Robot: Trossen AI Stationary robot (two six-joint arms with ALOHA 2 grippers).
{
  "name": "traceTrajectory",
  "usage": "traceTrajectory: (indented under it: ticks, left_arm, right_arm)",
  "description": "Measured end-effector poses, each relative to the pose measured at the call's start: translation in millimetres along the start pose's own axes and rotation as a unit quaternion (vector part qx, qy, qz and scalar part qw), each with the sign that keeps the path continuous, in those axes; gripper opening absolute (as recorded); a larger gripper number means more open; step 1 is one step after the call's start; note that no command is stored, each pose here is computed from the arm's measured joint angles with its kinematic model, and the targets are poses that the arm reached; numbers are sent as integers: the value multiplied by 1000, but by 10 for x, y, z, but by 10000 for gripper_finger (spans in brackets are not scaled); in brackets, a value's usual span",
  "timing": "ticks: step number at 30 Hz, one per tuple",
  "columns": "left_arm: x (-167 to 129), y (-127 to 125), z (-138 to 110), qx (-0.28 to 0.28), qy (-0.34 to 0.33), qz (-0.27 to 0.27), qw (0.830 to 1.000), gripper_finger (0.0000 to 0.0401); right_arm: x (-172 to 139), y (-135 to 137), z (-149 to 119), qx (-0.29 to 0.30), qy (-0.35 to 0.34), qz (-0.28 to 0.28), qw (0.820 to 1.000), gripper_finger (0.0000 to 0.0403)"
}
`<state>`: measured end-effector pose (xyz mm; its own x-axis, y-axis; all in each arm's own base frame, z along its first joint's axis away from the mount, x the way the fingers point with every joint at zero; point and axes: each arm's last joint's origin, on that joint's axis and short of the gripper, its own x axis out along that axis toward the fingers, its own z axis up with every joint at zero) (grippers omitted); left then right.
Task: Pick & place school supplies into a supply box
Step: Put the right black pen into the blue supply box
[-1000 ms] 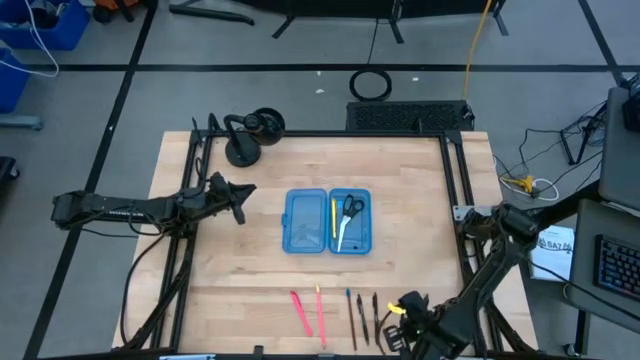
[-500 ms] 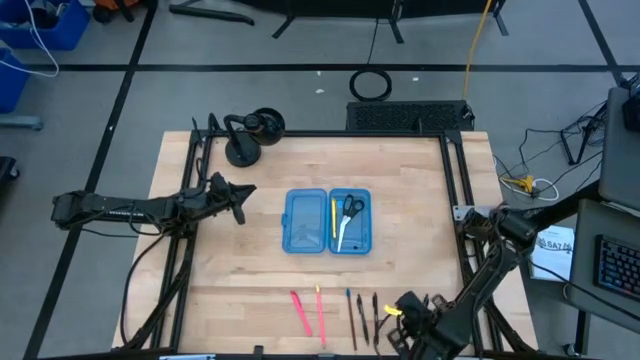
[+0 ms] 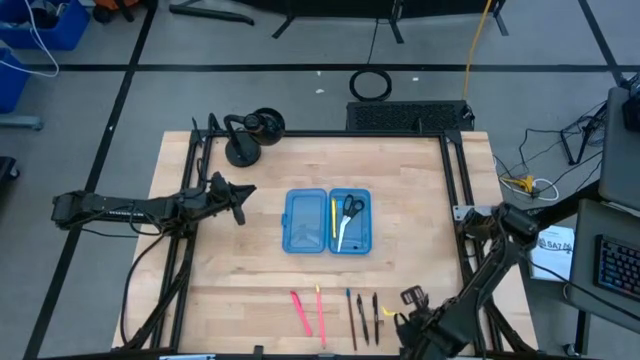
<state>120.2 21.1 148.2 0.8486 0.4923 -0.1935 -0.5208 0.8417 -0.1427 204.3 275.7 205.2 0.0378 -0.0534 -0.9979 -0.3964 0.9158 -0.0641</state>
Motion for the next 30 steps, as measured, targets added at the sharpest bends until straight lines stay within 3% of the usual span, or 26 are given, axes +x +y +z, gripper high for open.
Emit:
traceTrajectory:
  ticks: [6,10,19,26,30]
  left_arm:
    - [0,4,-17,0,8,2,1000,26]
    - [0,4,-19,2,9,2,1000,26]
    - [0,5,-21,3,10,2,1000,26]
    - [0,5,-22,1,10,2,1000,26]
    - [0,5,-21,-12,10,3,1000,26]
  right_arm:
    - [9,-35,17,-46,0,-3,999,15]
    - [73,34,-40,-86,14,29,996,57]
    - [395,128,-214,-183,10,30,983,149]
    - [606,194,-375,-276,6,27,961,154]
    - [738,156,-445,-300,-6,10,954,140]
